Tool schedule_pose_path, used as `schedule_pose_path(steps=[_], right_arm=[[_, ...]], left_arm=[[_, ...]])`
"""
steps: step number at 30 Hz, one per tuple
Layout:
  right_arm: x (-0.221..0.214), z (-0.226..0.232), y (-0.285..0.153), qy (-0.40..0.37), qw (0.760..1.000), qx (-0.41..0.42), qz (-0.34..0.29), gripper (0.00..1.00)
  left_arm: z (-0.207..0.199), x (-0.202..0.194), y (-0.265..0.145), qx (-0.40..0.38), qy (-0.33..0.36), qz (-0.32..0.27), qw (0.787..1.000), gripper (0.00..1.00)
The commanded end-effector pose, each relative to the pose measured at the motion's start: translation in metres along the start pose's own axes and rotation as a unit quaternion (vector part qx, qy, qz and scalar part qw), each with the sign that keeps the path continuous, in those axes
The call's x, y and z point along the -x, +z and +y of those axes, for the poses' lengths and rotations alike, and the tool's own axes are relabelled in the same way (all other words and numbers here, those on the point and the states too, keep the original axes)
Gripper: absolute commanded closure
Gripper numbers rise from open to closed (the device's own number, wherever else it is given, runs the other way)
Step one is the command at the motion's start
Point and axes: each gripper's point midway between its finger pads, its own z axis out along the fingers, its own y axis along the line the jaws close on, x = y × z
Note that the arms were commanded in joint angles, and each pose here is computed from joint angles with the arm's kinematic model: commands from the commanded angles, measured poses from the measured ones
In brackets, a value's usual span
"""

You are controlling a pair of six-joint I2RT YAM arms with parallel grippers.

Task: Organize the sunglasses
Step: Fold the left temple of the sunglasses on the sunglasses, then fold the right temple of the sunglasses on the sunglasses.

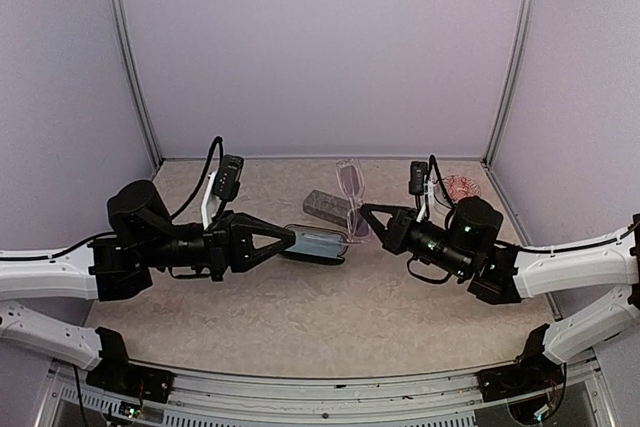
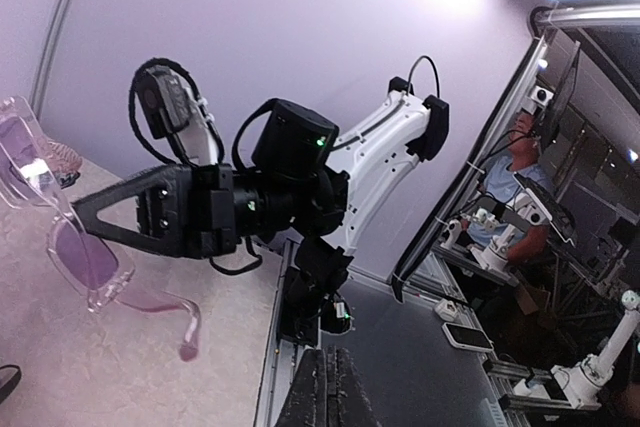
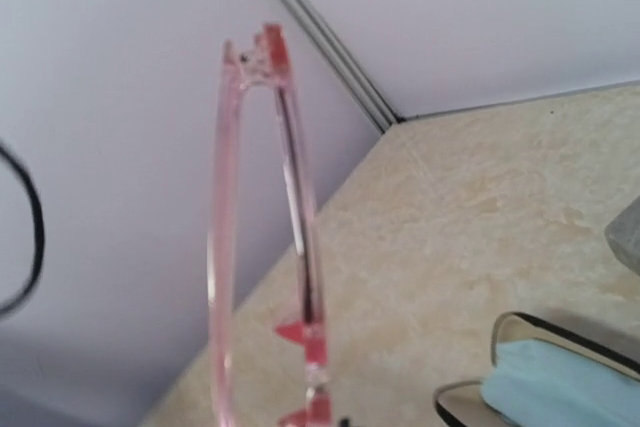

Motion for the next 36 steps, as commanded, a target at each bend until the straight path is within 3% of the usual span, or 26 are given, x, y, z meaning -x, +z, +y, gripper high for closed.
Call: schedule_pose_path(steps=[1,10,36], right_arm=[[0.028,0.006,0.009,0.065,0.997,0.000,-0.044,1.00],[0.036,0.037,0.029,0.092,0.993,0.063,-0.044,1.00],[-0.014,0.091,0.002,0.007,0.981,0.192,-0.009,1.00]], left_arm=[[-0.019,-0.007,0.003,-0.043,0.015,0.018,0.999,1.00],[-0.027,-0.012,0.027,-0.073,0.011,0.035,0.997,1.00],[0.027,0.008,0.043,-0.015,-0.053,-0.046,0.997,1.00]])
